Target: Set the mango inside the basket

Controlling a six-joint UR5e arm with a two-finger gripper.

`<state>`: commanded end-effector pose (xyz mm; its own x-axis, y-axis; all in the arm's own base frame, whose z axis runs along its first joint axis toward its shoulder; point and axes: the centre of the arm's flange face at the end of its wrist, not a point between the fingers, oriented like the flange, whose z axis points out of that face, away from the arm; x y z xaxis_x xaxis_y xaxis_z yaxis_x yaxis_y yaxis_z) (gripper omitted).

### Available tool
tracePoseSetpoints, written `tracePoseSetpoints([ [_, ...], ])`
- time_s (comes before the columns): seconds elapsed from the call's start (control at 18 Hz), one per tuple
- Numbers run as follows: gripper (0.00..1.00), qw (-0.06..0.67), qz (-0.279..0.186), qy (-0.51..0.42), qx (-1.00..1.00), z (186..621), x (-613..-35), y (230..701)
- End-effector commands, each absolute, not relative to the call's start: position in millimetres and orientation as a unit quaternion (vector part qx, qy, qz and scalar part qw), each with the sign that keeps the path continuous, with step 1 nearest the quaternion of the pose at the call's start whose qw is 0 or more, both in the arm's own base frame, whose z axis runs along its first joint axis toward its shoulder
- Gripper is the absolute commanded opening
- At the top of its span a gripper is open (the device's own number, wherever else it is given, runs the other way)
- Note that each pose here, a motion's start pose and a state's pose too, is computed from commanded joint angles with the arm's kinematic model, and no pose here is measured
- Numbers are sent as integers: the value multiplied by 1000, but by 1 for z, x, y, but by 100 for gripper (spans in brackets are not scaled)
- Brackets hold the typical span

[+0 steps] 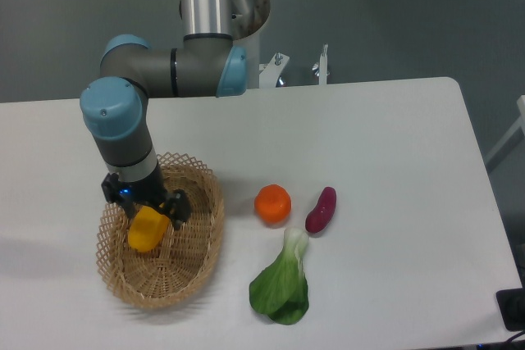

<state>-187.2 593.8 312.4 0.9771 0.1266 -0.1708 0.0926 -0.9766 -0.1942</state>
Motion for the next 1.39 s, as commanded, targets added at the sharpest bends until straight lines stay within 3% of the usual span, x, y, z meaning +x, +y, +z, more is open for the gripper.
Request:
tracePoseSetpoints([
  [0.39,100,107,127,-8,-986,358,-262,557],
  [0.83,100,55,109,65,-990,391,-327,488],
  [1.39,100,64,85,116,-988,443,-361,428],
])
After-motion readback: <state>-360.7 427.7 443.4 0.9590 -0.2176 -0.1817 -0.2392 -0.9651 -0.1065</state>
